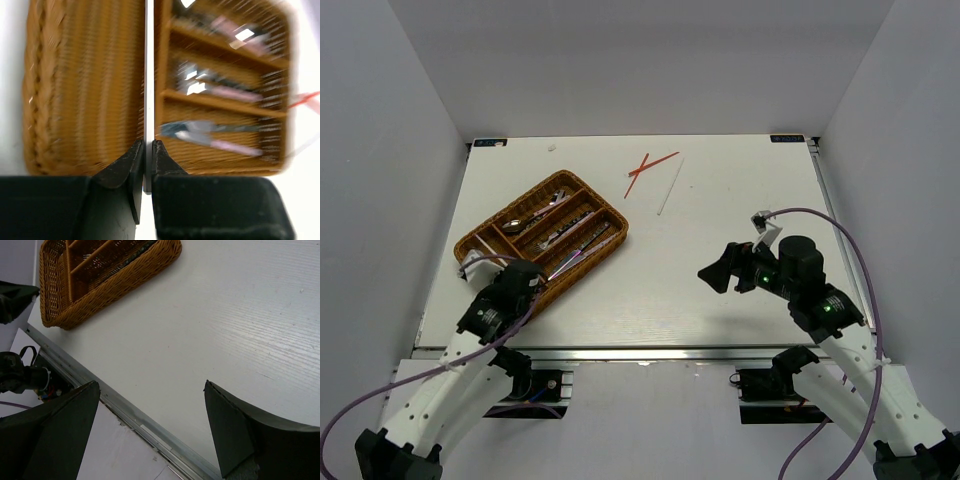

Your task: Sort the eating utensils into containers

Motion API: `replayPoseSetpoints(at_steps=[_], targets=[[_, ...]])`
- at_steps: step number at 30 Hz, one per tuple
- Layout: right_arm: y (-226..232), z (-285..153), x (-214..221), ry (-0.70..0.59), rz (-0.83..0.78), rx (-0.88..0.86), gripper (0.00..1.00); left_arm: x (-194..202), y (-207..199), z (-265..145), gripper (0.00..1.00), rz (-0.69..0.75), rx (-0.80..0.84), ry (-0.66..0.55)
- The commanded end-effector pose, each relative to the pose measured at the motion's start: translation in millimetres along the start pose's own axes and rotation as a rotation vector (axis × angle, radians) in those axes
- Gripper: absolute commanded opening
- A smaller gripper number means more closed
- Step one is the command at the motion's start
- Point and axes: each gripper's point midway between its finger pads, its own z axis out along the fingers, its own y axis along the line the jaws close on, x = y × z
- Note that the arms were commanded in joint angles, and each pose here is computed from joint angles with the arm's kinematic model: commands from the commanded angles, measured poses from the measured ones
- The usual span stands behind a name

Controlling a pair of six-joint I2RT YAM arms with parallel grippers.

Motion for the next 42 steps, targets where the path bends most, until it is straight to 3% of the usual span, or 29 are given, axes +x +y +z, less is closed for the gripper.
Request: replayPoseSetpoints(at_steps=[1, 13, 16, 20, 21, 24, 33, 34, 35, 36, 42], targets=[[8.0, -0.4, -7.5, -0.035, -0.019, -0.044, 0.89, 27.6, 19.8, 8.4, 0.0, 0.011, -0.071, 0.074], [5.0, 6.5, -2.0, -0.025, -0.013, -0.053, 0.89, 38.7, 43.4, 21.1, 0.03, 0.1, -0.13, 0.054], [2.7, 10.0, 1.8, -0.016, -0.009, -0.052, 0.89, 35.5, 41.7, 23.2, 0.09, 0.128, -0.133, 0.037], [1.3, 14.4, 5.0, -0.008, 0.003, -0.057, 0.89, 30.6, 41.9, 24.2, 0.32, 0.15, -0.155, 0.018], [1.3, 15.9, 5.3, -0.007, 0.006, -0.059, 0.89, 29.1, 41.3, 24.0, 0.45, 0.149, -0.153, 0.013], [1.5, 18.2, 7.0, 0.003, 0.014, -0.065, 0.89, 20.3, 36.2, 21.0, 0.62, 0.139, -0.143, -0.01], [-5.9, 37.8, 4.4, 0.011, 0.066, -0.045, 0.89, -19.7, -4.9, 1.0, 0.77, 0.165, -0.04, -0.064], [-11.5, 41.4, 0.6, -0.004, 0.084, -0.011, 0.89, -18.3, -13.0, -0.2, 0.79, 0.242, 0.003, -0.043], [-19.6, 48.2, 1.2, 0.002, 0.099, 0.027, 0.89, -18.5, -31.5, -1.3, 0.95, 0.248, 0.071, -0.033], [-24.2, 51.6, -5.8, -0.012, 0.104, 0.061, 0.89, -20.5, -44.1, -5.0, 0.98, 0.268, 0.108, -0.018], [-74.0, 85.1, -30.8, -0.039, 0.157, 0.352, 0.89, -0.5, -94.3, -2.8, 0.98, 0.5, 0.223, 0.128]])
